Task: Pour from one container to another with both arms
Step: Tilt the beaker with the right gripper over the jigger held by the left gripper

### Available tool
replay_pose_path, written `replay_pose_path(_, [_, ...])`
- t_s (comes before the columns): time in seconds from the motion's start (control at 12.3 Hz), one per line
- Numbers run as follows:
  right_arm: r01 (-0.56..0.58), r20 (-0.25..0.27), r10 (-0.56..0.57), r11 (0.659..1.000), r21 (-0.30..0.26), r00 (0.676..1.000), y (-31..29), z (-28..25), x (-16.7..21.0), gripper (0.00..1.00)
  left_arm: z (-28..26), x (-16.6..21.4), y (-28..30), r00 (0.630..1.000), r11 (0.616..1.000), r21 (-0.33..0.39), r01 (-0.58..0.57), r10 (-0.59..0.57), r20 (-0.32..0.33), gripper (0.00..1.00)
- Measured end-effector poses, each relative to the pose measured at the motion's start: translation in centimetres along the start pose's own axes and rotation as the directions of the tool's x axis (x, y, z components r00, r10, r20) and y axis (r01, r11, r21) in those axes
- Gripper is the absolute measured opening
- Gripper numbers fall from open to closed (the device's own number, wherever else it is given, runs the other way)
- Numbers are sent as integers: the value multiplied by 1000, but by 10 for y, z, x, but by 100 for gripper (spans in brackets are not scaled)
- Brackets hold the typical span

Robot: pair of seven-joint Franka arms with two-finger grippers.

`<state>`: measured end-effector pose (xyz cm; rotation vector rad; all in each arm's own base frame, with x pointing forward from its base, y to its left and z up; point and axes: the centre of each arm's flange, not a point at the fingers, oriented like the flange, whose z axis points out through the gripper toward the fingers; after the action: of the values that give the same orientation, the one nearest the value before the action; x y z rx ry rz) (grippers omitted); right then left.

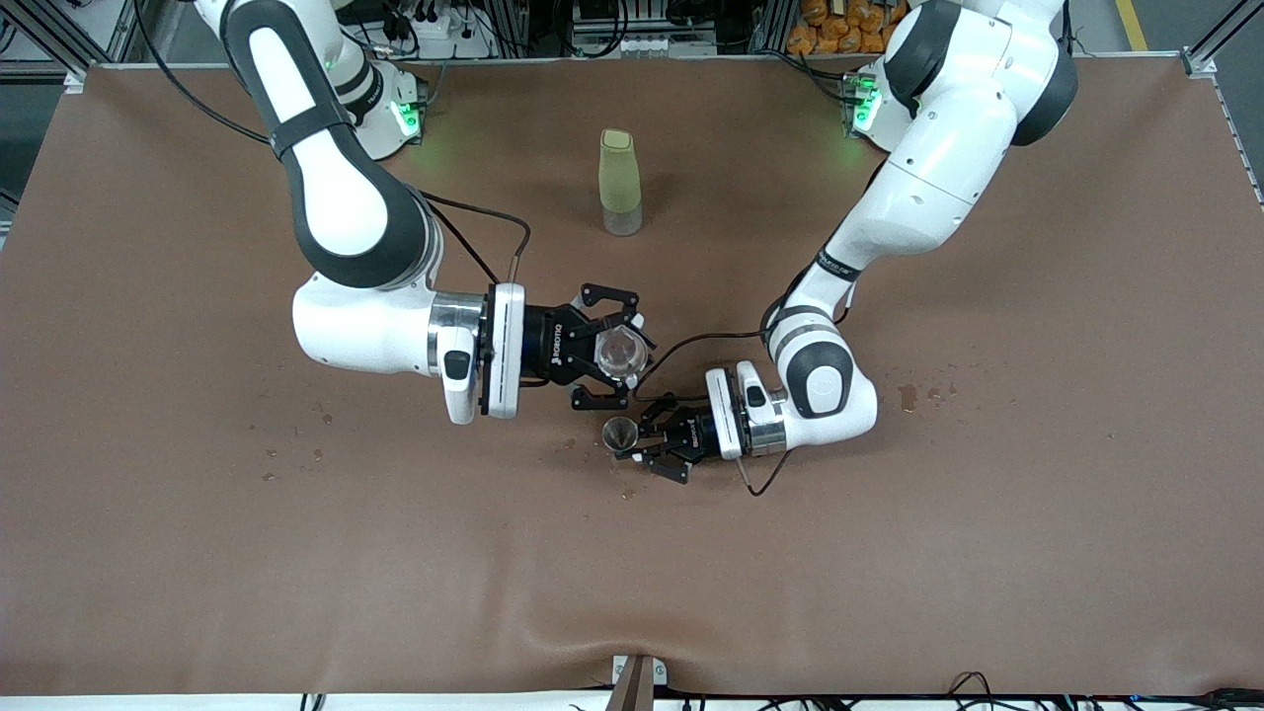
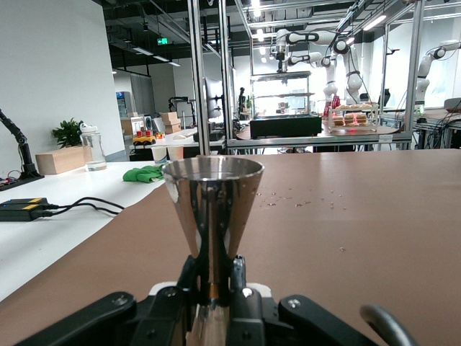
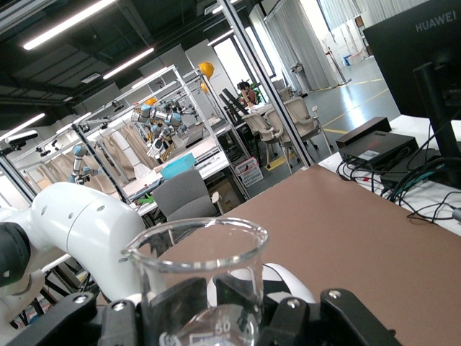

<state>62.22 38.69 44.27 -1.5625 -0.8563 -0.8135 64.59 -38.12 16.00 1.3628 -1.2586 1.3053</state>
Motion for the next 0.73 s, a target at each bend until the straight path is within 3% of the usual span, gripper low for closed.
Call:
replay_pose_path(0.24, [-90,-75,91,996,14,993,-4,10,-11,15,-4,1,-5,1000,1000,8,-5,5,-1,20])
replay_pose_path(0.73, [-269,-86,271,963,30,959,-17,19,-15,15,-5,6,-8,1000,1000,12,-14,14,-6,20])
